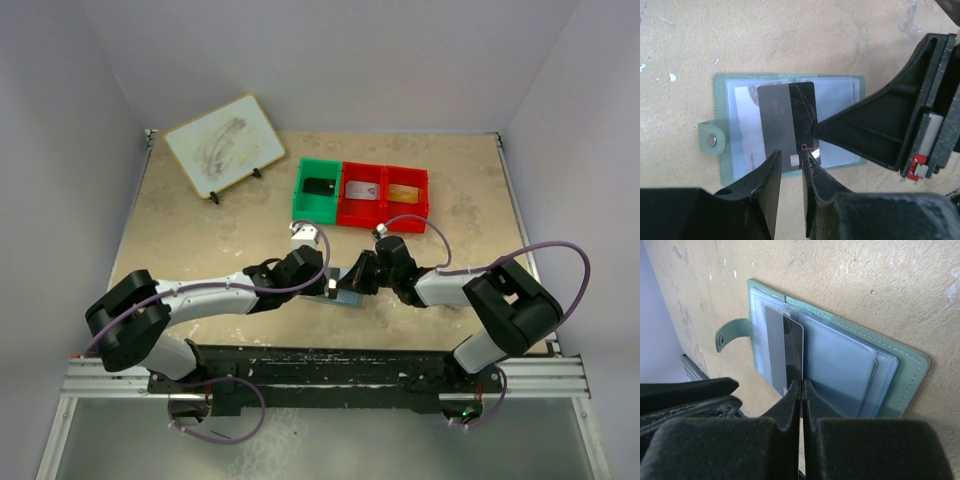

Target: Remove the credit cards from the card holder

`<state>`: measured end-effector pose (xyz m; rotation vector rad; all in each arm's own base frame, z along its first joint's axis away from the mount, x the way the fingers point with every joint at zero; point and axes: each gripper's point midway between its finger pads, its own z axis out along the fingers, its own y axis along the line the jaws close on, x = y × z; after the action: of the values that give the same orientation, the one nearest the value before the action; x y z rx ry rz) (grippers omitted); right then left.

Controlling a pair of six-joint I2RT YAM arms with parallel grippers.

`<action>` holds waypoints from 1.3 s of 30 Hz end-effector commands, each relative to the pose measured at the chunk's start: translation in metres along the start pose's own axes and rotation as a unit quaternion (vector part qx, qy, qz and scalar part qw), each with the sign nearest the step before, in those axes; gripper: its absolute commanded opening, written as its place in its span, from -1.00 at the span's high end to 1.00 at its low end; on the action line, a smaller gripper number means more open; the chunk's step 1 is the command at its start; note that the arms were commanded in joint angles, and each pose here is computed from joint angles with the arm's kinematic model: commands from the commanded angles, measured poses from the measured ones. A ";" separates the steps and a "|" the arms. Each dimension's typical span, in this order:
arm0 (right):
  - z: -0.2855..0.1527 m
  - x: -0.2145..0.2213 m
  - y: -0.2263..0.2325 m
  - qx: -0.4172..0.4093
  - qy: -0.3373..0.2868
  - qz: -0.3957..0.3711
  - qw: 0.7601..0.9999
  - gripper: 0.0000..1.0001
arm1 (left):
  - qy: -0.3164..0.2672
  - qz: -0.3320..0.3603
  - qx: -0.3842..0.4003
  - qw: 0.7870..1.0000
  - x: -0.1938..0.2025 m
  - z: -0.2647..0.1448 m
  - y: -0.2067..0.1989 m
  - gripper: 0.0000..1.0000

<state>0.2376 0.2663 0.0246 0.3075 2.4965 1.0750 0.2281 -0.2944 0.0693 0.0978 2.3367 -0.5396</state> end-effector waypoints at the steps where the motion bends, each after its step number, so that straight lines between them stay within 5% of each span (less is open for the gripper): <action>1: 0.002 -0.002 0.002 -0.009 -0.001 -0.011 1.000 1.00 | -0.007 0.006 0.012 1.000 -0.011 0.016 -0.014 0.60; 17: 0.002 -0.005 0.005 -0.008 -0.003 -0.017 1.000 1.00 | 0.035 0.026 -0.060 0.997 0.029 0.030 0.031 0.69; 30: 0.014 -0.006 0.013 -0.049 -0.007 0.011 0.999 0.56 | 0.059 0.016 -0.033 0.998 0.047 0.030 0.029 0.86; 33: 0.015 -0.003 0.016 -0.065 -0.005 0.016 0.998 0.63 | 0.058 0.016 -0.035 0.998 0.047 0.027 0.031 0.87; 36: 0.011 0.003 0.012 -0.059 0.003 0.020 0.998 0.98 | 0.053 0.014 -0.040 0.998 0.045 0.024 0.033 0.86; 39: 0.002 -0.005 0.005 -0.030 -0.020 0.020 0.999 1.00 | 0.033 0.010 -0.047 0.998 0.033 0.018 0.034 0.74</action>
<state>0.2453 0.2805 0.0243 0.3345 2.4291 1.2084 0.2316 -0.2896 0.0256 0.1065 2.3889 -0.4664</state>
